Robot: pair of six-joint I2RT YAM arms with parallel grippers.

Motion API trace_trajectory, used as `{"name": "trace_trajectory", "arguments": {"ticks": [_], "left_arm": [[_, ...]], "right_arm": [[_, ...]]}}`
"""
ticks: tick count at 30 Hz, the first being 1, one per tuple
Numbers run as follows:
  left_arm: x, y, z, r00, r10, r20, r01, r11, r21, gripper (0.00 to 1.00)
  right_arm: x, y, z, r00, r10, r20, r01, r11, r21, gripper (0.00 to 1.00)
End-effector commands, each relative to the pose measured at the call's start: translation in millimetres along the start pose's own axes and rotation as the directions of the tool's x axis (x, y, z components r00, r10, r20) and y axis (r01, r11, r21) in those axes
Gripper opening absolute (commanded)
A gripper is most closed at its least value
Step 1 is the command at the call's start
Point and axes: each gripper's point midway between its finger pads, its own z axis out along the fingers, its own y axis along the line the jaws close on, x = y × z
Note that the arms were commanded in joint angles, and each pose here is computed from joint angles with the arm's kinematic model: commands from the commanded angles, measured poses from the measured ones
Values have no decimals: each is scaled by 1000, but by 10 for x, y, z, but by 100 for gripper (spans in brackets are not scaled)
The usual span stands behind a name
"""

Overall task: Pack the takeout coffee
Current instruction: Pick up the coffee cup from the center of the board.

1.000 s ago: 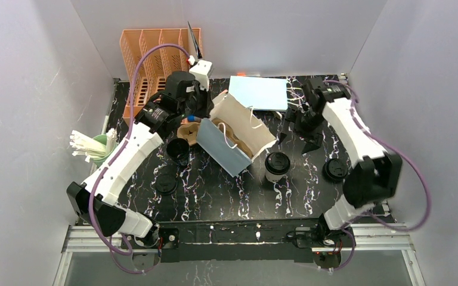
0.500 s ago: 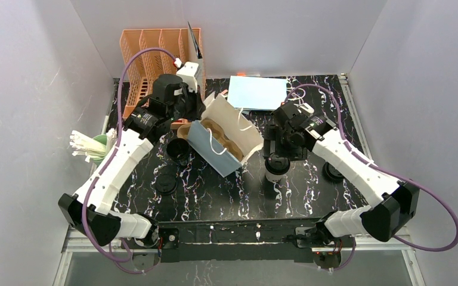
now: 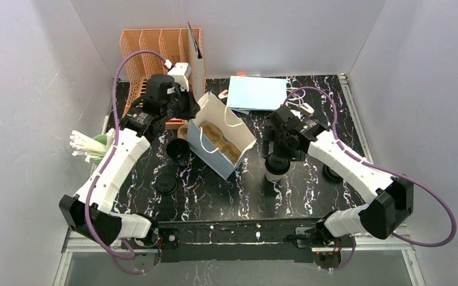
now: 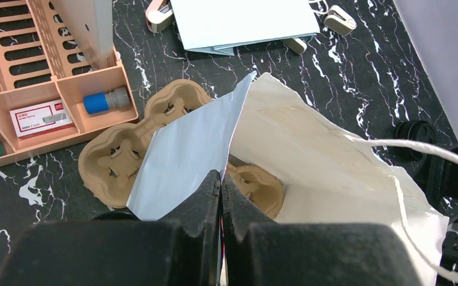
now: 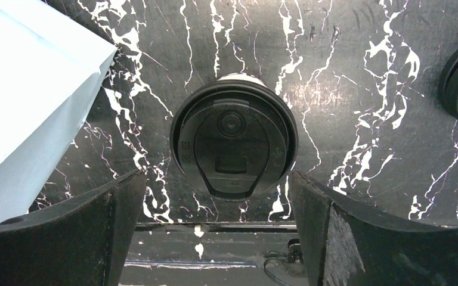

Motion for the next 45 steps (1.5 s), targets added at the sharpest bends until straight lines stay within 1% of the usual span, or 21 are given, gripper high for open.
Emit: {"name": "trace_trajectory", "arguments": {"ticks": [1, 3, 7, 14, 18, 20, 24, 30, 34, 38, 40, 42, 45], "left_arm": [[25, 5, -62, 1000, -14, -2, 14, 1000, 18, 0], [24, 10, -61, 1000, -16, -2, 16, 1000, 19, 0], [23, 23, -55, 1000, -18, -1, 18, 1000, 21, 0], [7, 35, -59, 1000, -22, 2, 22, 999, 25, 0], [6, 38, -59, 1000, -25, 2, 25, 999, 27, 0], [5, 38, -60, 1000, -29, 2, 29, 999, 28, 0], [14, 49, -64, 999, -33, 1, 33, 999, 26, 0], [22, 55, -82, 999, -37, 0, 37, 999, 26, 0], [36, 51, -93, 999, -39, -4, 39, 999, 30, 0], [42, 24, -109, 999, -44, -8, 44, 998, 45, 0], [44, -37, -116, 999, -50, -16, 51, 996, 77, 0], [10, -139, -127, 998, -59, -18, 61, 990, 131, 0], [-58, -372, -160, 998, -64, -27, 69, 965, 253, 0]], "right_arm": [[-57, 44, 68, 1000, -5, 26, 4, 1000, 6, 96], [-45, 23, 91, 1000, -8, 17, 8, 1000, 25, 92], [27, -64, 145, 1000, -14, -17, 15, 997, 81, 88], [83, -92, 214, 999, -26, -36, 29, 994, 101, 88], [120, -150, 244, 998, -32, -57, 40, 989, 141, 91], [132, -153, 258, 998, -32, -61, 41, 989, 144, 91], [133, -114, 276, 998, -31, -56, 38, 992, 121, 87], [150, -113, 312, 997, -32, -65, 40, 991, 125, 78], [133, -102, 310, 997, -38, -62, 45, 992, 122, 77], [-1, -105, 151, 999, -39, -19, 41, 991, 125, 73], [-100, -129, -3, 999, -40, 18, 37, 991, 130, 68], [-193, -152, -177, 997, -44, 64, 36, 992, 118, 65], [-352, -252, -476, 984, -44, 172, 25, 994, 109, 63]]}}
